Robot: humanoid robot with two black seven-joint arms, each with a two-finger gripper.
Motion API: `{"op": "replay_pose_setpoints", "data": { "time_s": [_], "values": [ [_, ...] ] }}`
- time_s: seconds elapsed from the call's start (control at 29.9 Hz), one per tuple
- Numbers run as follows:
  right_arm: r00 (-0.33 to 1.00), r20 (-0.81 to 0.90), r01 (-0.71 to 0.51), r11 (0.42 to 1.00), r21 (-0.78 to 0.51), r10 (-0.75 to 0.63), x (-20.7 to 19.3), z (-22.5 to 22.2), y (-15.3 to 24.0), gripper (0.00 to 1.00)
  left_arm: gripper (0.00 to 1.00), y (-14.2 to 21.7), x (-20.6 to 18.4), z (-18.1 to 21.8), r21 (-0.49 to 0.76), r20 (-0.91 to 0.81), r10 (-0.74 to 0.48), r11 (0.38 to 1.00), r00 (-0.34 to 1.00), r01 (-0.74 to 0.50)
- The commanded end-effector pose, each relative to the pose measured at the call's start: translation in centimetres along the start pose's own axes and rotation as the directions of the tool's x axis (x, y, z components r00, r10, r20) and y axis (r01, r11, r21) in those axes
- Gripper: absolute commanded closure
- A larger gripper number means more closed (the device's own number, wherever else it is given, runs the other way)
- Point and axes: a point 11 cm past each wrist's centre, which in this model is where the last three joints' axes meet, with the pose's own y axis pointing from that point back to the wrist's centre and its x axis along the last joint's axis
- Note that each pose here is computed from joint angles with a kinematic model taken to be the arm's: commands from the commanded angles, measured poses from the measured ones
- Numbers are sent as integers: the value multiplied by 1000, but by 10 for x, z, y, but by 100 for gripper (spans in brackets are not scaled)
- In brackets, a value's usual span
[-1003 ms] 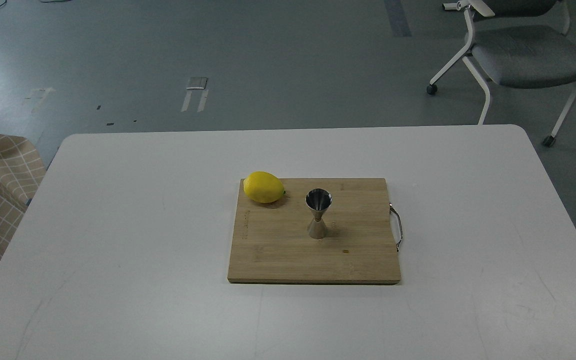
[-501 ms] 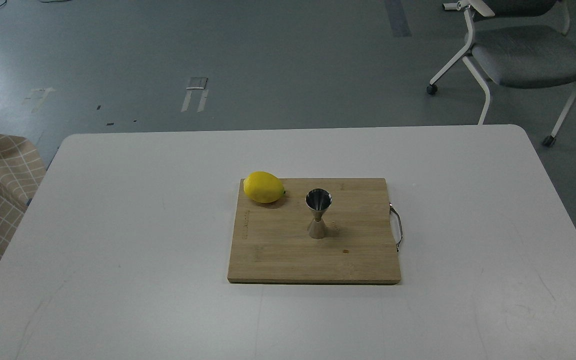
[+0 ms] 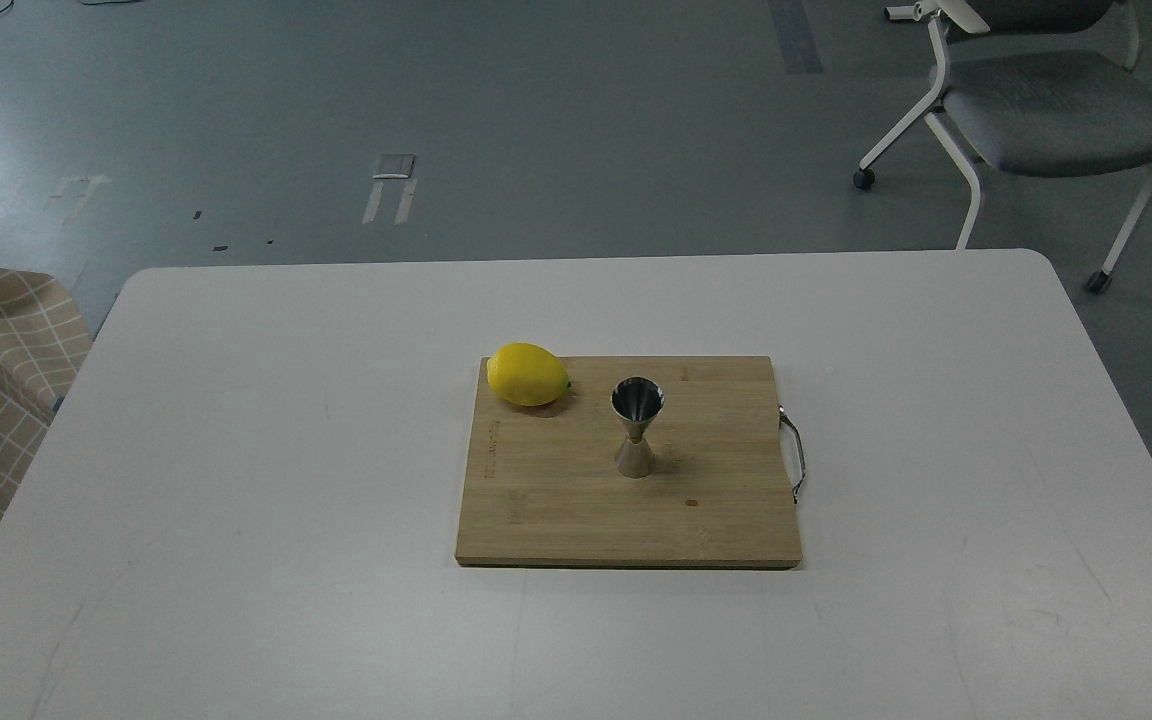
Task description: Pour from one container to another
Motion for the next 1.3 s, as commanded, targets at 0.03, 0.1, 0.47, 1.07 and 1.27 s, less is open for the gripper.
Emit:
{"op": "replay_pose_setpoints", "data": {
  "time_s": [0.03, 0.1, 0.47, 1.07, 1.27],
  "values": [
    [1000, 0, 0, 1000, 0, 0, 0, 0, 0, 0, 1, 0, 0, 0, 0, 0, 0, 1000, 1000, 0],
    [1000, 0, 0, 1000, 0, 0, 0, 0, 0, 0, 1, 0, 0, 0, 0, 0, 0, 1000, 1000, 0],
    [1000, 0, 0, 1000, 0, 0, 0, 0, 0, 0, 1, 0, 0, 0, 0, 0, 0, 1000, 1000, 0],
    [1000, 0, 0, 1000, 0, 0, 0, 0, 0, 0, 1, 0, 0, 0, 0, 0, 0, 1000, 1000, 0],
    [1000, 0, 0, 1000, 0, 0, 0, 0, 0, 0, 1, 0, 0, 0, 0, 0, 1, 1000, 1000, -1]
  ]
}}
